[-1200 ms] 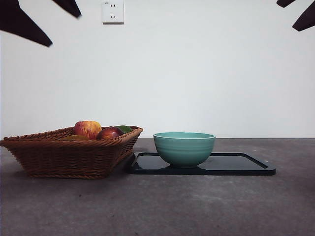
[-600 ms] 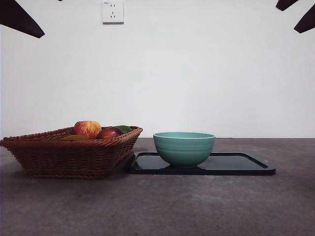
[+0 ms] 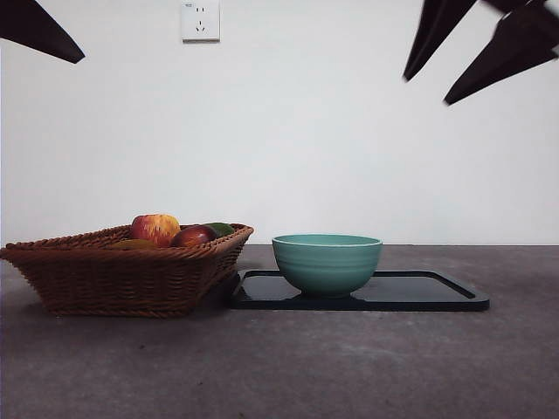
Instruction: Pick up the wifruite, put it on the bowl, pick up the plate, put it on desk
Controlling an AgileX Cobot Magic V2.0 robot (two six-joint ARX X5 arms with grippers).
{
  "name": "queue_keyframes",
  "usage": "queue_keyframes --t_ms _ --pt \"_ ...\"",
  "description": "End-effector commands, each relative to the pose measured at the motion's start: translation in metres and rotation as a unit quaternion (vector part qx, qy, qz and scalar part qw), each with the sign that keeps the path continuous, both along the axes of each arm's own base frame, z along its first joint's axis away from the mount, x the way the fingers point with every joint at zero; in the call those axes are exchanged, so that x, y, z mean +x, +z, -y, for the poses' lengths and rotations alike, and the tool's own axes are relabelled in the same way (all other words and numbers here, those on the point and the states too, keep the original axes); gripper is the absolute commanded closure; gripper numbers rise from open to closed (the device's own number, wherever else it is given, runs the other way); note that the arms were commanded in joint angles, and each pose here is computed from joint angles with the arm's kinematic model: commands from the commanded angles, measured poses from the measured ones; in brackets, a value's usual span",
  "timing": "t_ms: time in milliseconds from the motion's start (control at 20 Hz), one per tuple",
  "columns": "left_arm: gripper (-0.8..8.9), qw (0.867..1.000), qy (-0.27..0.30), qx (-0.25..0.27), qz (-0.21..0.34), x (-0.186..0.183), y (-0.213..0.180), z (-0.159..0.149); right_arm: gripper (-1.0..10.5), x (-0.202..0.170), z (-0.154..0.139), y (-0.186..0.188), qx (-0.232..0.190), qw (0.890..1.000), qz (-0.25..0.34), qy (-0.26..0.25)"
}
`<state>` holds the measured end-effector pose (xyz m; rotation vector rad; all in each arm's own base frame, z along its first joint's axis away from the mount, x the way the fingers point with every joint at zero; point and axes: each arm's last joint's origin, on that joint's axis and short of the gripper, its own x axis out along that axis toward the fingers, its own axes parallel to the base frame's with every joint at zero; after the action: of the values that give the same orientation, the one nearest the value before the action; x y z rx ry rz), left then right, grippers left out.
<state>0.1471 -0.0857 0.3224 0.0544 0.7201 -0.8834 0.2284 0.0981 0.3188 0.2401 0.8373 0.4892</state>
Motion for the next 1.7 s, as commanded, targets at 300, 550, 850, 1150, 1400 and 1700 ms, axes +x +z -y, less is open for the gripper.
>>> queue_keyframes --t_ms 300,550,850,1150,1400,1700 --pt "4.42 1.0 -0.007 -0.003 0.008 0.001 0.003 0.002 6.9 0.082 -0.028 -0.029 -0.045 0.998 -0.042 0.018" --pt "4.42 1.0 -0.007 -0.003 0.008 0.001 0.003 0.002 6.9 0.113 -0.039 -0.069 -0.059 0.996 -0.069 0.021" --pt "4.42 1.0 -0.007 -0.003 0.007 0.001 0.003 0.002 6.9 0.13 -0.045 -0.109 -0.084 0.992 -0.094 0.02" --pt "4.42 1.0 -0.007 -0.002 0.005 0.001 0.002 0.001 8.7 0.136 -0.047 -0.12 -0.089 0.991 -0.093 0.024" --pt "4.42 1.0 -0.007 -0.001 0.005 0.001 0.002 0.001 9.4 0.136 -0.046 -0.115 -0.085 0.993 -0.084 0.022" --pt "4.42 1.0 -0.007 -0.001 0.005 0.001 0.002 0.001 9.4 0.112 -0.036 -0.055 -0.077 0.997 -0.018 0.018"
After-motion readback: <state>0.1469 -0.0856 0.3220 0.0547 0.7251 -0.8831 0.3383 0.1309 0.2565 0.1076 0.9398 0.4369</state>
